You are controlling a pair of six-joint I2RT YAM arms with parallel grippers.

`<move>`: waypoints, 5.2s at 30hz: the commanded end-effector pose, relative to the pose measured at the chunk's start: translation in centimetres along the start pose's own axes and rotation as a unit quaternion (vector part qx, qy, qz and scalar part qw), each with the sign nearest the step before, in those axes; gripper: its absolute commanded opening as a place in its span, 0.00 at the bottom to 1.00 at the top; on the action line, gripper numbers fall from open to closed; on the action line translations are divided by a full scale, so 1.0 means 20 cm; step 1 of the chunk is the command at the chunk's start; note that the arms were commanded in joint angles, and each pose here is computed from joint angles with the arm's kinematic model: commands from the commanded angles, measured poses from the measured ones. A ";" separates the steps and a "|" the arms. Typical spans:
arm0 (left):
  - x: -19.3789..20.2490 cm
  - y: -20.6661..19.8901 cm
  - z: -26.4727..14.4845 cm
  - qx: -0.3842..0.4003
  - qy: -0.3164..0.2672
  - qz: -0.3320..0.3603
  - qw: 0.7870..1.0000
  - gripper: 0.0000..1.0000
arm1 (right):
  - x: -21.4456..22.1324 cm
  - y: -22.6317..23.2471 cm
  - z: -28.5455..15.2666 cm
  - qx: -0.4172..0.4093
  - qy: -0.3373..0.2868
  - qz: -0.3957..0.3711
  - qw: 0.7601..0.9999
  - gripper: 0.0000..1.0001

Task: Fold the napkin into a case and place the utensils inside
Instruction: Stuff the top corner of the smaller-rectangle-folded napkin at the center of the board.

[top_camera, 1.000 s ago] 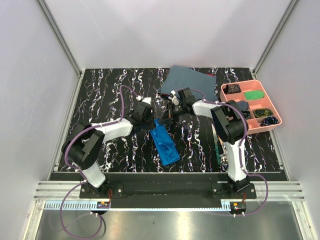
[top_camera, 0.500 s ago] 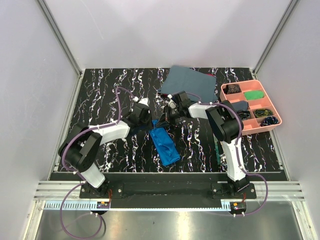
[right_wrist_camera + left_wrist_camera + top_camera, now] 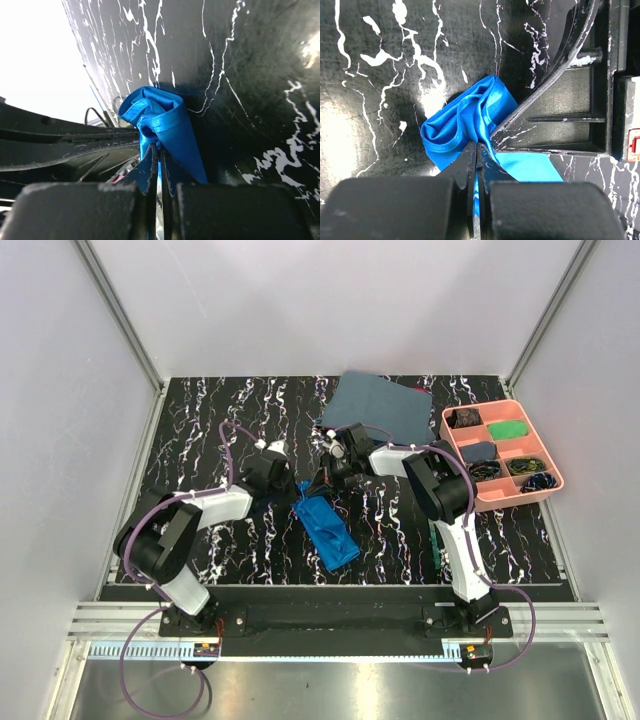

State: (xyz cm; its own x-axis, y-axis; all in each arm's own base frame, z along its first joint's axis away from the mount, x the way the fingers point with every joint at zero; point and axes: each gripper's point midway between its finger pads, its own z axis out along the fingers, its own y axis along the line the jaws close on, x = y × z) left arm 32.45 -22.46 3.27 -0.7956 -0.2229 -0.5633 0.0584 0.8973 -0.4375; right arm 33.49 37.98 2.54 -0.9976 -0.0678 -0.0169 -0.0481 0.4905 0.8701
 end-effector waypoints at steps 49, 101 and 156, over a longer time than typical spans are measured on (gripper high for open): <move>-0.13 -0.17 -0.13 0.069 -0.031 -0.017 0.997 0.00 | 0.11 0.14 -0.20 -0.046 -0.005 -0.063 0.997 0.42; -0.02 -0.01 -0.11 0.032 -0.035 -0.047 0.998 0.00 | 0.07 0.25 -0.17 -0.093 0.012 -0.048 0.994 0.41; -0.20 -0.14 -0.26 0.065 -0.080 -0.045 0.994 0.00 | 0.10 -0.03 0.26 -0.058 0.042 -0.023 0.997 0.04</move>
State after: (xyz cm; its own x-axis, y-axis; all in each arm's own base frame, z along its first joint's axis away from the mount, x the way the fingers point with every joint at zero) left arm 30.32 -20.99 5.61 -0.7790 -0.3091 -0.5456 0.0150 0.8607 -0.5089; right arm 31.46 40.86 1.83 -0.9860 -0.1668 -0.0021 -0.0588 0.3356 0.9402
